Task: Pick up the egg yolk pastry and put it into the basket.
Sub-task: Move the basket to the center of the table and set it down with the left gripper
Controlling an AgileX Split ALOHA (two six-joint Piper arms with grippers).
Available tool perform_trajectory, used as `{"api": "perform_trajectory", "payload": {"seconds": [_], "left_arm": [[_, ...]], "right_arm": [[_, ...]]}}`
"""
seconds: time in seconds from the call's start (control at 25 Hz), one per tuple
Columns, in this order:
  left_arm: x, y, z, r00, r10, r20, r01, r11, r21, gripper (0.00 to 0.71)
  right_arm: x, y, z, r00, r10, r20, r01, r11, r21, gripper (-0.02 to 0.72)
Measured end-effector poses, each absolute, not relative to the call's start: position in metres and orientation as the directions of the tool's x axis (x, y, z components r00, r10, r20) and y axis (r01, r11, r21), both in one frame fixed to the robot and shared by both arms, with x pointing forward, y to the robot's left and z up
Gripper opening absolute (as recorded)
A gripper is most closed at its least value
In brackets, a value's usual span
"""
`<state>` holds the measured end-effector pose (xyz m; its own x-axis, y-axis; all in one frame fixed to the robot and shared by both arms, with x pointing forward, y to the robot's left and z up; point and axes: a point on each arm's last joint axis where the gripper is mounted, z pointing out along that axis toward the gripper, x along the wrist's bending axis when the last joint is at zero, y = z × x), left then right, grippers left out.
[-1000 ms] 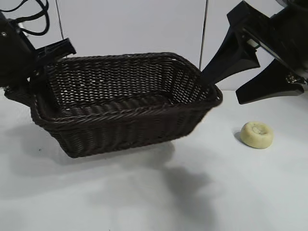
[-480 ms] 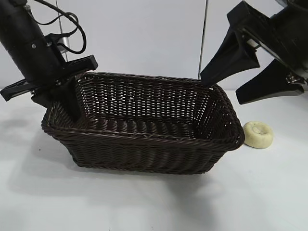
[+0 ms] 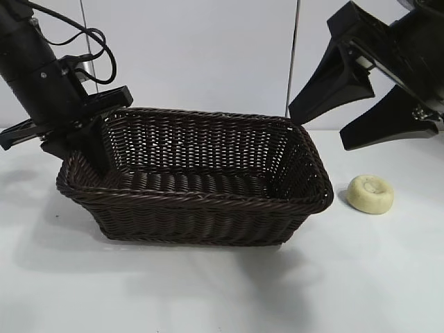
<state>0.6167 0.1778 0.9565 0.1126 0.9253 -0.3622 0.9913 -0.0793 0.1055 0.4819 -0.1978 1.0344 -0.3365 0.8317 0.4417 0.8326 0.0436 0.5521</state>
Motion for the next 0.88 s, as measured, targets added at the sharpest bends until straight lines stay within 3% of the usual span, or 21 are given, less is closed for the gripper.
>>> {"api": "perform_trajectory", "payload": {"seconds": [0.6, 0.88], "left_arm": [[0.619, 0.179, 0.955, 0.130, 0.929, -0.346, 0.988, -0.091, 0.126, 0.099], [0.620, 0.177, 0.932, 0.096, 0.928, -0.361, 0.995, -0.082, 0.054, 0.099]], "right_arm": [[0.482, -0.198, 1.034, -0.336, 0.832, 0.442, 0.833, 0.044, 0.552, 0.529], [0.482, -0.198, 1.034, -0.336, 0.832, 0.442, 0.833, 0.044, 0.552, 0.529]]}}
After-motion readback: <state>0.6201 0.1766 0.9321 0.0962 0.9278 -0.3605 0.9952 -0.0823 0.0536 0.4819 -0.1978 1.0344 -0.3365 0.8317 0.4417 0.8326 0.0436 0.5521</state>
